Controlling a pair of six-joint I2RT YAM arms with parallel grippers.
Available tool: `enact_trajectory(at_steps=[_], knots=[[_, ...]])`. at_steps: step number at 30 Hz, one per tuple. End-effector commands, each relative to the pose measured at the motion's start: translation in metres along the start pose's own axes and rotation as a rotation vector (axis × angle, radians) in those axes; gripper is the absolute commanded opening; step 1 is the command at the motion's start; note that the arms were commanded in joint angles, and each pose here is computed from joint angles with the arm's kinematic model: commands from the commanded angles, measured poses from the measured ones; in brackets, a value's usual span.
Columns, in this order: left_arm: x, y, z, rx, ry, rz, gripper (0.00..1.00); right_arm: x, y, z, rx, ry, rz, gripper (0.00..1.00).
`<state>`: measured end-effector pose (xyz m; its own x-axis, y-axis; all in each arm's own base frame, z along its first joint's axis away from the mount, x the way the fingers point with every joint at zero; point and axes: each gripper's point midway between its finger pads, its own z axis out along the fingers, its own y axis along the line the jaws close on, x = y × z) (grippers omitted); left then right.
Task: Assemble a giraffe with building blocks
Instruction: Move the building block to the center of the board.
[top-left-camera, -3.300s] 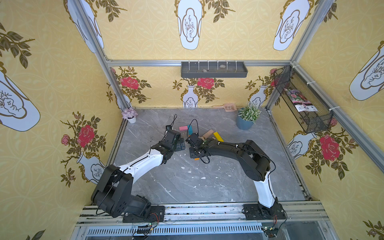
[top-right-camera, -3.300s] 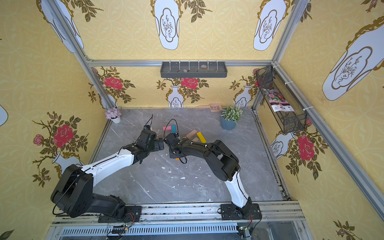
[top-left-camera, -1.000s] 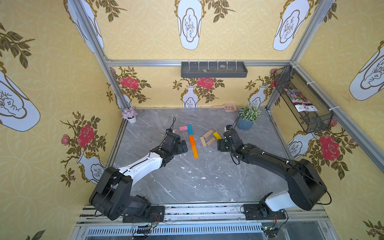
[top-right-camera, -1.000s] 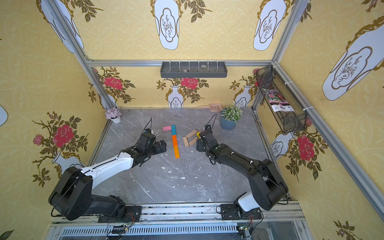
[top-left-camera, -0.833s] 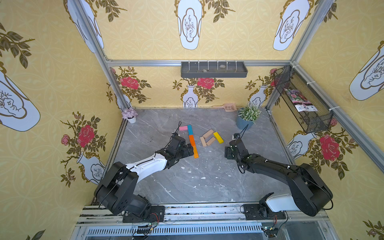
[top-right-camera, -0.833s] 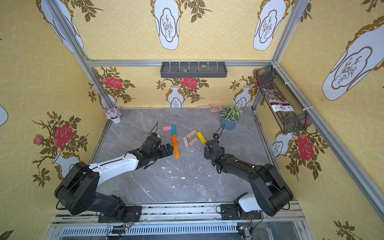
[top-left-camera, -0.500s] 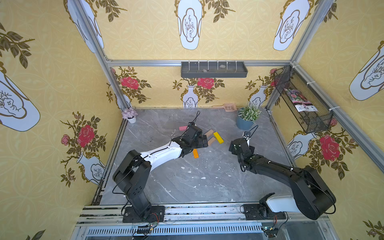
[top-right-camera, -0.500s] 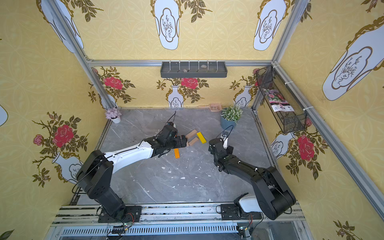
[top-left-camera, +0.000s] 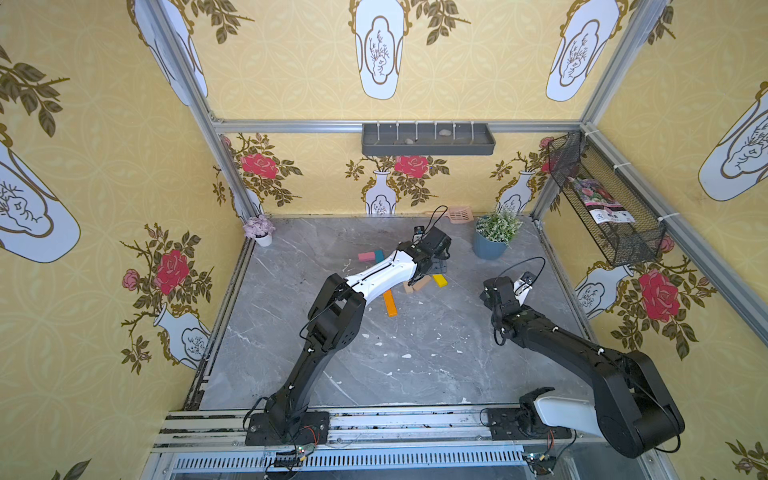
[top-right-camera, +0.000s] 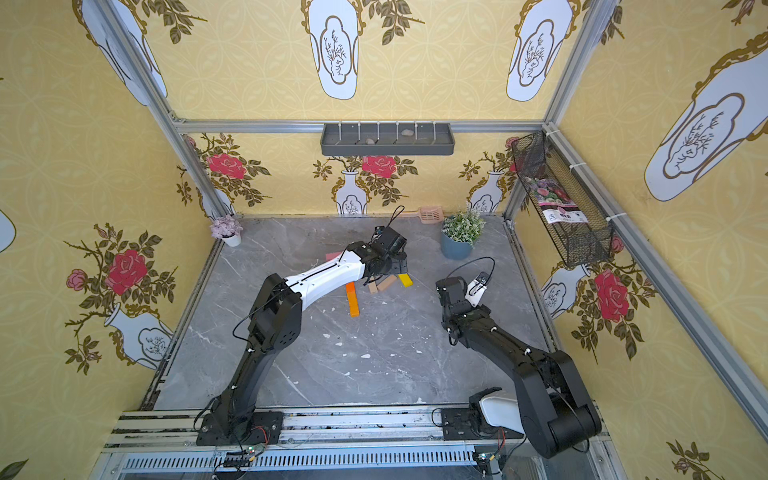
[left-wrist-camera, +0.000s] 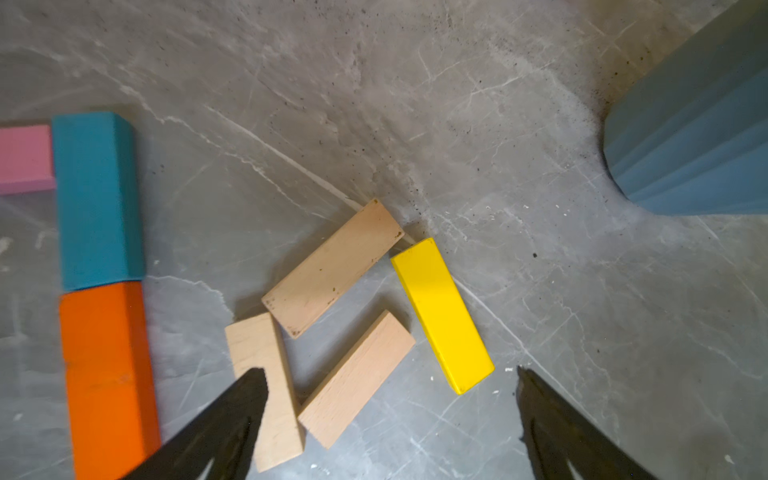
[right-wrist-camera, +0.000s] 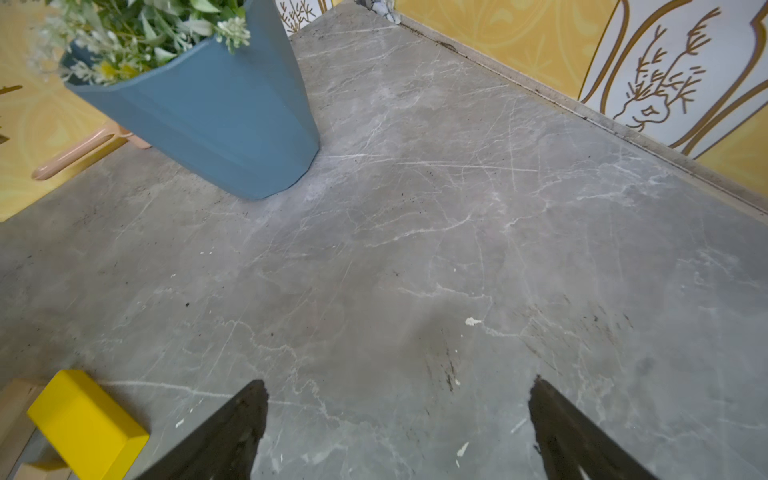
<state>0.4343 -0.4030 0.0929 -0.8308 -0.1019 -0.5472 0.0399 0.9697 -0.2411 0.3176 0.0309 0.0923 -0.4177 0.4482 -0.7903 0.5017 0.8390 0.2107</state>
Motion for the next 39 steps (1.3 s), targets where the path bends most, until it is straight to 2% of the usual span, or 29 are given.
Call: enact_trajectory(at_steps=[1,5,8,12,18,22,32,39], knots=[[0.014,-0.014,0.015,0.036,0.056,-0.046,0.93,-0.014,0.017,-0.009,-0.127,-0.074,0.004,0.98],[0.021,-0.045,0.029,0.131,0.05,-0.047,0.93,-0.018,0.011,-0.013,-0.132,-0.107,0.002,0.98],[0.027,-0.058,0.04,0.15,0.043,-0.002,0.91,-0.019,0.009,-0.013,-0.117,-0.111,-0.004,0.98],[0.041,-0.058,0.062,0.107,0.068,0.05,0.9,-0.02,-0.002,-0.011,-0.054,-0.125,0.006,0.98],[0.058,-0.048,0.081,0.078,0.096,0.061,0.89,-0.021,0.0,-0.012,-0.072,-0.13,0.01,0.97],[0.064,-0.04,0.081,0.053,0.111,0.086,0.89,-0.022,0.004,-0.011,-0.077,-0.125,0.006,0.98],[0.048,-0.035,0.054,0.052,0.053,0.109,0.94,-0.02,0.009,-0.011,-0.1,-0.116,-0.002,0.97],[0.056,-0.032,0.065,0.033,0.073,0.111,0.94,-0.02,0.008,-0.012,-0.102,-0.118,-0.004,0.98]])
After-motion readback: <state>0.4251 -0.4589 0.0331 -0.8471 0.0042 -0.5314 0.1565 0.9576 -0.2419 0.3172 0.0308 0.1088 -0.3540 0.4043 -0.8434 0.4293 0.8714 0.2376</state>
